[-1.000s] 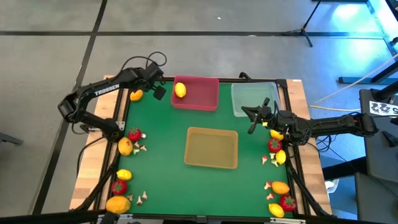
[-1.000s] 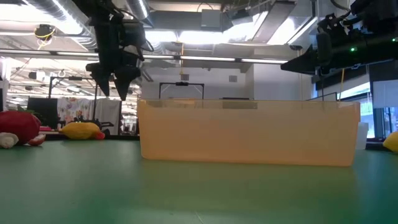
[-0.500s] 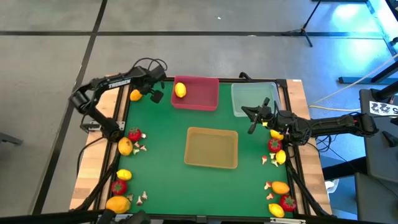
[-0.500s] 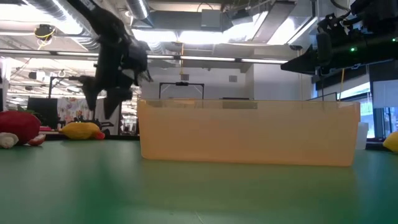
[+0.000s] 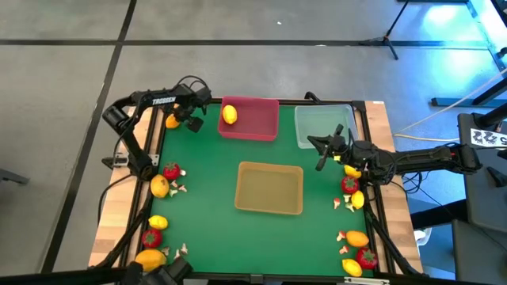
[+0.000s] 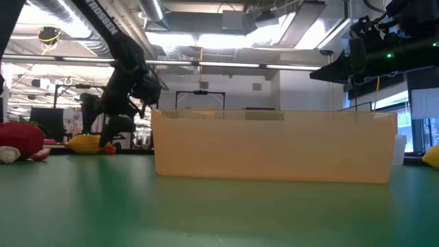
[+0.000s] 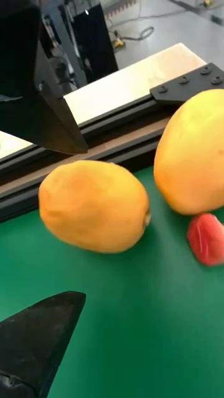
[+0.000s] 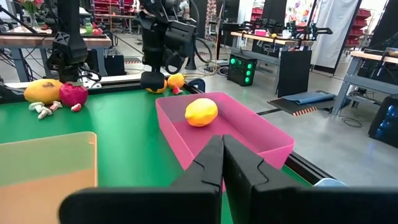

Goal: Sort produce into baskets
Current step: Put the yellow lemon into the red bin

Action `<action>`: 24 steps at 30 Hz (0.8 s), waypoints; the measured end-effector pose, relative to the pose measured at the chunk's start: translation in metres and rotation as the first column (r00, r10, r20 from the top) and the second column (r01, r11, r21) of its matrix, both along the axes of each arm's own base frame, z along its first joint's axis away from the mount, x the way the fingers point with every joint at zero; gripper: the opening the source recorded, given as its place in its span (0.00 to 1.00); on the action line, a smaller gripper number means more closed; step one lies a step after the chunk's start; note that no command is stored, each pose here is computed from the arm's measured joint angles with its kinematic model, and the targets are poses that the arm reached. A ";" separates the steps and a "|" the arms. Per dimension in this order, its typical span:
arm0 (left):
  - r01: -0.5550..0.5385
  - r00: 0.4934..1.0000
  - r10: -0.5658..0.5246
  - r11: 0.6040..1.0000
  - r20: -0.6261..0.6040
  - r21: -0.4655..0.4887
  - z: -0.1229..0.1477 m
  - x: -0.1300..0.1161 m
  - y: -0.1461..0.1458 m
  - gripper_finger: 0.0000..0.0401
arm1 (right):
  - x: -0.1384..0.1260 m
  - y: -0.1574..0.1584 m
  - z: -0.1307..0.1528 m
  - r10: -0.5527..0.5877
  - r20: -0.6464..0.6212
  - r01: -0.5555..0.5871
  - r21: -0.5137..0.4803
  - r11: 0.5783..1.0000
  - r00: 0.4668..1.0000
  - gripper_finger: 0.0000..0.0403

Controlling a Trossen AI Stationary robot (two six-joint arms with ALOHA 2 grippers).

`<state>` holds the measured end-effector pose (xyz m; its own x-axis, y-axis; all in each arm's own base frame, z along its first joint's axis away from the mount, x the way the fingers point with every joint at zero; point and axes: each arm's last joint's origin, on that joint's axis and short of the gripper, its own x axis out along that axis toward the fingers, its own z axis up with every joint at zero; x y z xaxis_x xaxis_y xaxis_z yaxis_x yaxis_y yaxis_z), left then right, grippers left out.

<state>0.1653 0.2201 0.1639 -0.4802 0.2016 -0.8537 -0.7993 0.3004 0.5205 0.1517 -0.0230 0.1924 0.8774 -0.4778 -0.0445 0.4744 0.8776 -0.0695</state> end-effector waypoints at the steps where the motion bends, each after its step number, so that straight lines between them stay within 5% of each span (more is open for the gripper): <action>1: -0.006 1.000 0.006 1.000 -0.003 -0.002 -0.002 -0.001 0.002 0.93 | 0.000 0.000 0.000 0.000 -0.003 0.000 0.000 1.000 1.000 0.02; 9: -0.014 1.000 0.013 0.999 -0.022 -0.041 -0.008 -0.010 0.010 0.90 | 0.000 0.000 -0.001 0.000 -0.007 0.000 0.000 1.000 1.000 0.02; 19: 0.047 0.999 -0.046 0.993 0.017 -0.110 -0.009 -0.010 0.011 0.63 | 0.000 0.000 -0.001 0.001 -0.007 -0.001 0.001 1.000 1.000 0.02; 24: 0.093 0.995 -0.088 0.987 0.041 -0.127 -0.011 -0.011 0.011 0.58 | 0.000 0.000 -0.002 0.000 -0.017 0.000 0.001 1.000 1.000 0.02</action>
<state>0.1546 0.2310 0.1530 -0.4344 0.1299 -0.8913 -0.7827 0.4351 0.4450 0.1516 -0.0230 0.1907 0.8766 -0.4774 -0.0604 0.4728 0.8778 -0.0766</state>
